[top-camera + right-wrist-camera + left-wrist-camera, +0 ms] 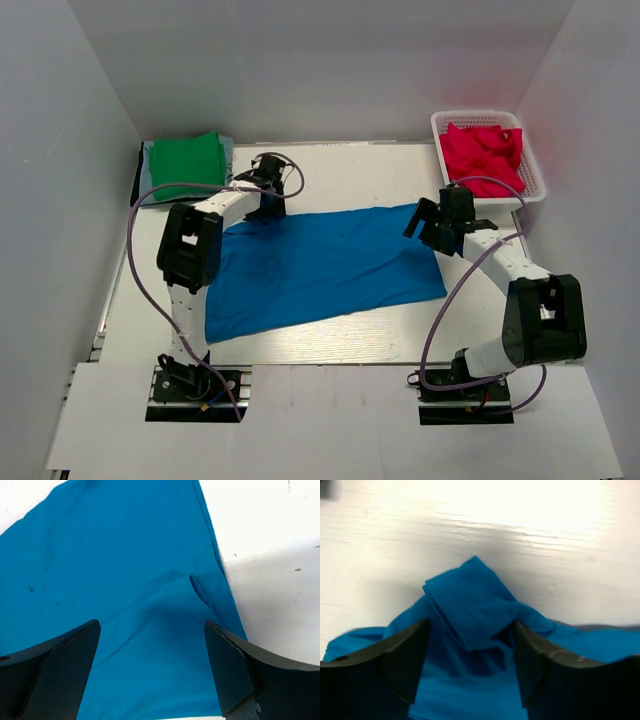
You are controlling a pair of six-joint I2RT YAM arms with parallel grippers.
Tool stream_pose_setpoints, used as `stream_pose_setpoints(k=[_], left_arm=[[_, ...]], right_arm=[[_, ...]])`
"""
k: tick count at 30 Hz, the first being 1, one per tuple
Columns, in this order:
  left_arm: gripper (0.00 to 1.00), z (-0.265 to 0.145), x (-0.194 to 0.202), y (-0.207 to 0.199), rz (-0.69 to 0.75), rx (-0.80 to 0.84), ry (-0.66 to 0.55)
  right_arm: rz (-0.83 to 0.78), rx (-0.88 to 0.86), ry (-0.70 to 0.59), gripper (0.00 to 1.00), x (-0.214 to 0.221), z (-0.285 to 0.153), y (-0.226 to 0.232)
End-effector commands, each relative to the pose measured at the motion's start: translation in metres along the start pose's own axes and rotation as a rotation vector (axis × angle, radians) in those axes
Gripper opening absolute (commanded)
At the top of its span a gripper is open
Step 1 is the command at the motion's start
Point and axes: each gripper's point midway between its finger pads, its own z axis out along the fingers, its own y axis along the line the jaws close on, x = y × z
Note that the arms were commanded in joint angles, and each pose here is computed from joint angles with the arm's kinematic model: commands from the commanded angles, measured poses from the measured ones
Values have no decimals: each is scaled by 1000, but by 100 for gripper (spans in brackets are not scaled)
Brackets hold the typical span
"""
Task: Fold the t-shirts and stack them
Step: Grap the side of the flattened tshirt furthest away from the robot with both arms
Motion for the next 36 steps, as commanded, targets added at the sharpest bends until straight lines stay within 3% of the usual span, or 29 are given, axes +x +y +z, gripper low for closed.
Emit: stream_pose_setpoints(k=[1,5,10,14,17,19,21,26,30,31,34,35,36], left_arm=[[74,-7,-24,17,-14,-56,-73],[61,-5,-32,22,-13,-61,-112],[59,-6,-53,27,-6,-88,-168],[59,-3,-78,5,64,31,-270],[52,4,-80,-16,209,151,-318],[21,5,-94,-27,263,192,-388],[0,15,-98,-36,316,219,-432],[0,26,-102,-56,468,296,-444],[0,16,-97,-75,622,443,-523],[8,16,-97,-76,624,453,-523],[57,12,-108,-68,541,399,-493],[97,7,-119,-65,502,372,-504],[98,7,-122,-60,477,340,-497]], right_arm=[[-20,-24,-55,90,-22,-2,10],[-24,-14,-57,90,-23,0,9],[-26,2,-42,90,-20,4,5],[-29,9,-38,90,-21,6,4],[-36,13,-28,90,-19,9,3],[-35,20,-34,90,-21,9,2],[-46,32,-31,90,-21,10,-1],[-51,33,-25,90,-20,10,0],[-61,23,-17,90,-18,11,1],[-65,18,-13,90,-17,11,1],[-72,3,4,90,-13,12,4],[-70,5,1,90,-14,12,5],[-74,0,7,90,-13,13,5]])
